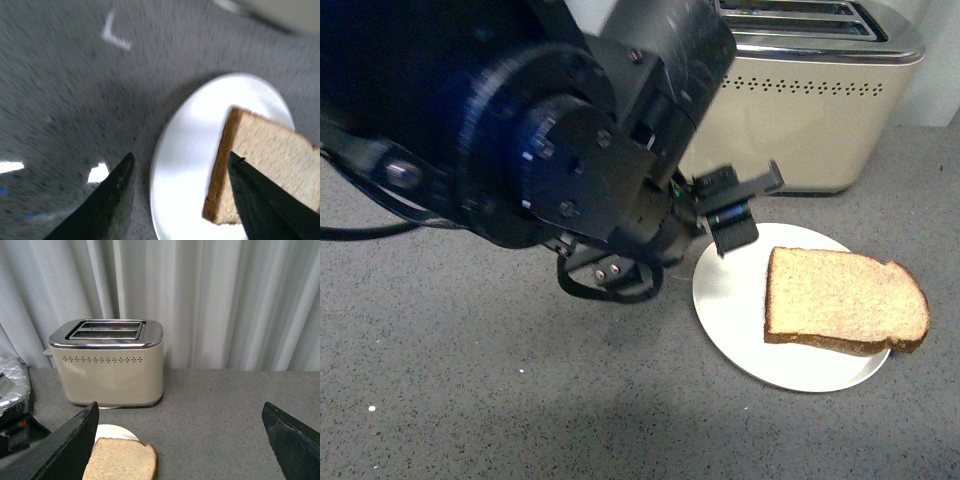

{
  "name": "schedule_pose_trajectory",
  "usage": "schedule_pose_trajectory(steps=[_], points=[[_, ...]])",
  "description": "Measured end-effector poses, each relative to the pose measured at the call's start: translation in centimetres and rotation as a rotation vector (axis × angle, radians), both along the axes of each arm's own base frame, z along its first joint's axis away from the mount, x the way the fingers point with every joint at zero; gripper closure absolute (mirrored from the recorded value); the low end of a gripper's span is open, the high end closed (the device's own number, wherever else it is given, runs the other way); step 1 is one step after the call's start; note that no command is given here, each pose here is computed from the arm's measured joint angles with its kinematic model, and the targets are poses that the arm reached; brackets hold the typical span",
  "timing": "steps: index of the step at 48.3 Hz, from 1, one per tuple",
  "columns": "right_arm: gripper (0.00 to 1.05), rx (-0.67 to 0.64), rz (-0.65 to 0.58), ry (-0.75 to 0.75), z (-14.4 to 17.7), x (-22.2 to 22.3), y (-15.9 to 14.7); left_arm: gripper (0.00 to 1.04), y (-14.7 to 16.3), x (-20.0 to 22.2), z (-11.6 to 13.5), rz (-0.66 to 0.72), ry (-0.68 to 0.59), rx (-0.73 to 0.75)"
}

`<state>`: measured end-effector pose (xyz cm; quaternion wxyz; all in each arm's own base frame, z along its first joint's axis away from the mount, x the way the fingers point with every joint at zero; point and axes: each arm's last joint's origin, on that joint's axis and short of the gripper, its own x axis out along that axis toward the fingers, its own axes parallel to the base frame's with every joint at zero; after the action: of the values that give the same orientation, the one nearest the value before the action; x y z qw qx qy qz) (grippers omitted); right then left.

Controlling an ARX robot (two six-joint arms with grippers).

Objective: Put bread into toaster

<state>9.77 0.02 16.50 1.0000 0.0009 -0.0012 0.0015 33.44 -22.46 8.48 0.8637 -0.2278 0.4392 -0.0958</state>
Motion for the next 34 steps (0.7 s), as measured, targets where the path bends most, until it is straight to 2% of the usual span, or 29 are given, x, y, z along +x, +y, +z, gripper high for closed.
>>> schedule_pose_trajectory(steps=[8, 13, 18, 26, 34], points=[[0.1, 0.0, 0.0, 0.0, 0.0, 0.0, 0.0, 0.2, 2.4, -1.8, 4.7, 0.081, -0.325, 0.12], [0.1, 0.0, 0.0, 0.0, 0.0, 0.0, 0.0, 0.06, 3.9, -3.4, 5.8, 0.104, -0.444, 0.196], [0.1, 0.0, 0.0, 0.0, 0.0, 0.0, 0.0, 0.07, 5.7, -5.3, 6.1, 0.127, -0.502, 0.25], [0.1, 0.0, 0.0, 0.0, 0.0, 0.0, 0.0, 0.07, 10.5, -9.8, 6.8, 0.224, -0.585, 0.328], [0.1, 0.0, 0.0, 0.0, 0.0, 0.0, 0.0, 0.07, 14.5, -14.0, 7.0, 0.304, -0.566, 0.392]])
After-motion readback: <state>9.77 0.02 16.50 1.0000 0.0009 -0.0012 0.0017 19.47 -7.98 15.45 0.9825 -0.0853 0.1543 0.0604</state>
